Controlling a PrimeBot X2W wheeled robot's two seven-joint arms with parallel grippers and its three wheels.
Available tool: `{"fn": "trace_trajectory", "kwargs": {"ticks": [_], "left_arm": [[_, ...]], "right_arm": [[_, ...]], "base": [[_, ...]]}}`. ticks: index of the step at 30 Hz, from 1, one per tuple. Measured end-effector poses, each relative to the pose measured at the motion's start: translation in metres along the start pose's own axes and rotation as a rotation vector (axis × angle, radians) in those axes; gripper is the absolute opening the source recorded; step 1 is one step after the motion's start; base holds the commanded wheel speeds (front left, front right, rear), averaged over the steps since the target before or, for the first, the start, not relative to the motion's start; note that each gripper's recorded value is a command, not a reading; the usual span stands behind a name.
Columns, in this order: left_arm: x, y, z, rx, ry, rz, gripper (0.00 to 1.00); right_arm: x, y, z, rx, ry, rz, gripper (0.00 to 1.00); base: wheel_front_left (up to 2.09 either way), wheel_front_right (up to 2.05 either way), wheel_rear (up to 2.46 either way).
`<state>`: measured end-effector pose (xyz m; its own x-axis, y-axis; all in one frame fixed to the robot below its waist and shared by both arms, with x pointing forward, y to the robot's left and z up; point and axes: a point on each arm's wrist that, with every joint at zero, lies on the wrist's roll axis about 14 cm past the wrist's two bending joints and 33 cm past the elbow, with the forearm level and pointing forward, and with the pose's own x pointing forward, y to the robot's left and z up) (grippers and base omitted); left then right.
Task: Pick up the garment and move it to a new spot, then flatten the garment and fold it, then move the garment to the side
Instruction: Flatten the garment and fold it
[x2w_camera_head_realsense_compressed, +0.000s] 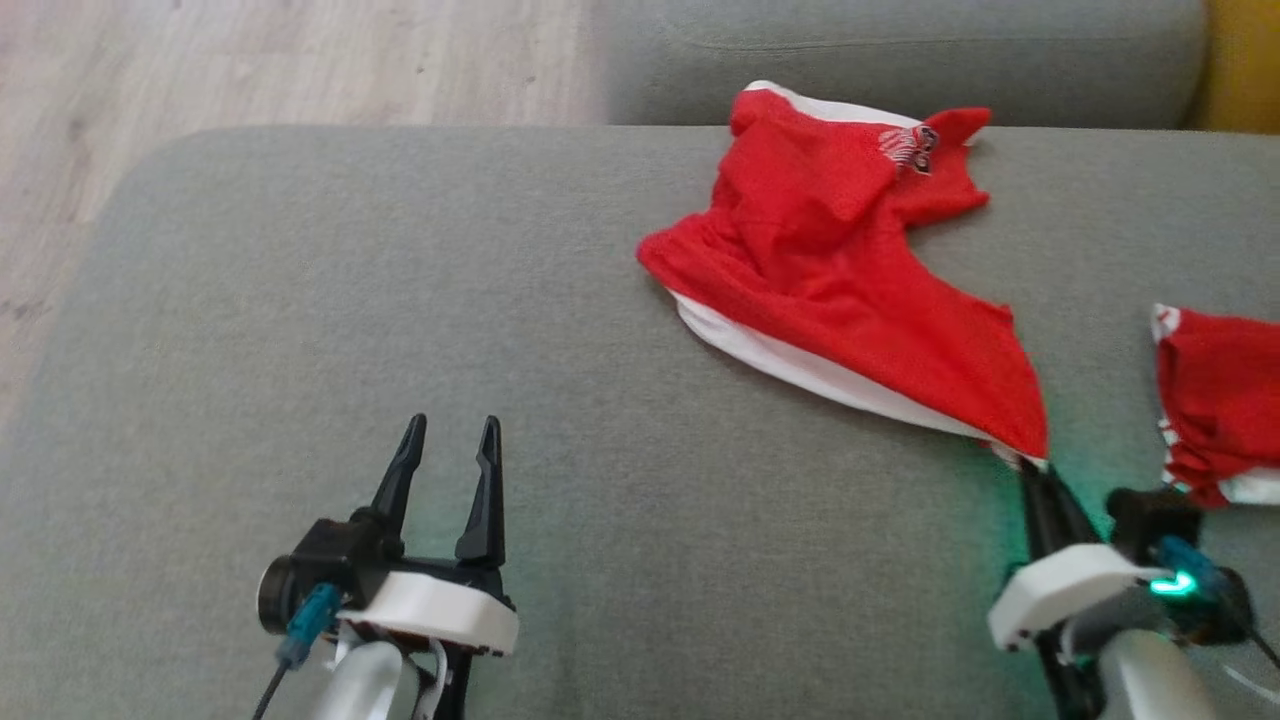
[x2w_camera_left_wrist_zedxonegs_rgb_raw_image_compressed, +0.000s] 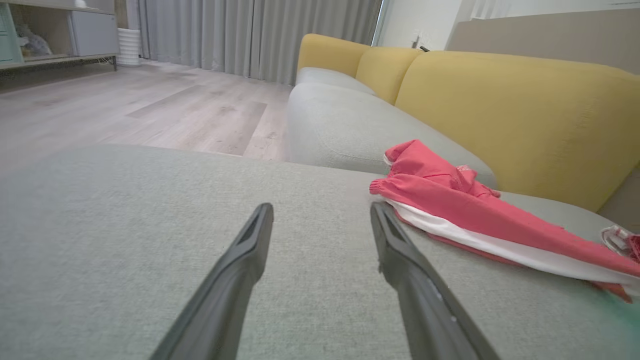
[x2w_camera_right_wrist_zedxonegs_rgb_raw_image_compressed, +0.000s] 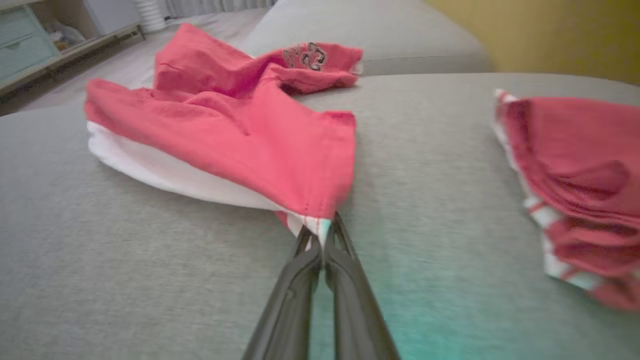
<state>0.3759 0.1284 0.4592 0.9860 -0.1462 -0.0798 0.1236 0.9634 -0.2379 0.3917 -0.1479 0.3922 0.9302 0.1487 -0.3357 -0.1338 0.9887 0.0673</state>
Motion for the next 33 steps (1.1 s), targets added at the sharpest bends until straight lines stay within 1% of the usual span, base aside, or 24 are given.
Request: {"fn": "trace_trajectory", "kwargs": {"ticks": [4, 5, 7, 10, 14, 18, 22, 25, 28, 33], "left_arm": [[0.006, -0.015, -0.002, 0.016, 0.006, -0.057, 1.0], [0.006, -0.015, -0.002, 0.016, 0.006, -0.057, 1.0], [0.01, -0.026, -0.004, 0.021, 0.013, -0.096, 1.0], [0.019, -0.049, -0.007, 0.038, 0.028, -0.191, 1.0], [0.032, -0.081, -0.018, 0.113, 0.072, -0.332, 1.0], [0.044, -0.105, -0.036, 0.201, 0.155, -0.46, 1.0], [0.049, -0.129, -0.059, 0.254, 0.256, -0.596, 1.0], [0.057, -0.126, -0.077, 0.302, 0.334, -0.64, 1.0], [0.077, -0.116, -0.084, 0.342, 0.368, -0.645, 1.0], [0.101, -0.127, -0.093, 0.357, 0.386, -0.696, 1.0]], "right_arm": [[-0.021, -0.032, -0.009, -0.011, 0.025, -0.095, 0.0], [-0.021, -0.032, -0.009, -0.011, 0.025, -0.095, 0.0], [-0.029, -0.041, -0.012, -0.018, 0.036, -0.122, 0.0], [-0.031, -0.047, -0.008, -0.017, 0.029, -0.142, 0.0], [-0.034, -0.061, -0.007, -0.011, 0.039, -0.183, 0.0], [-0.035, -0.071, -0.013, -0.008, 0.064, -0.215, 0.0], [-0.03, -0.074, -0.011, -0.002, 0.066, -0.219, 0.0], [-0.023, -0.074, -0.007, 0.002, 0.058, -0.216, 0.0], [-0.015, -0.077, -0.004, 0.001, 0.052, -0.217, 0.0], [-0.011, -0.081, -0.009, 0.004, 0.069, -0.224, 0.0]], "base": [[0.0, 0.0, 0.0], [0.0, 0.0, 0.0], [0.0, 0.0, 0.0], [0.0, 0.0, 0.0], [0.0, 0.0, 0.0], [0.0, 0.0, 0.0], [0.0, 0.0, 0.0], [0.0, 0.0, 0.0], [0.0, 0.0, 0.0], [0.0, 0.0, 0.0]]}}
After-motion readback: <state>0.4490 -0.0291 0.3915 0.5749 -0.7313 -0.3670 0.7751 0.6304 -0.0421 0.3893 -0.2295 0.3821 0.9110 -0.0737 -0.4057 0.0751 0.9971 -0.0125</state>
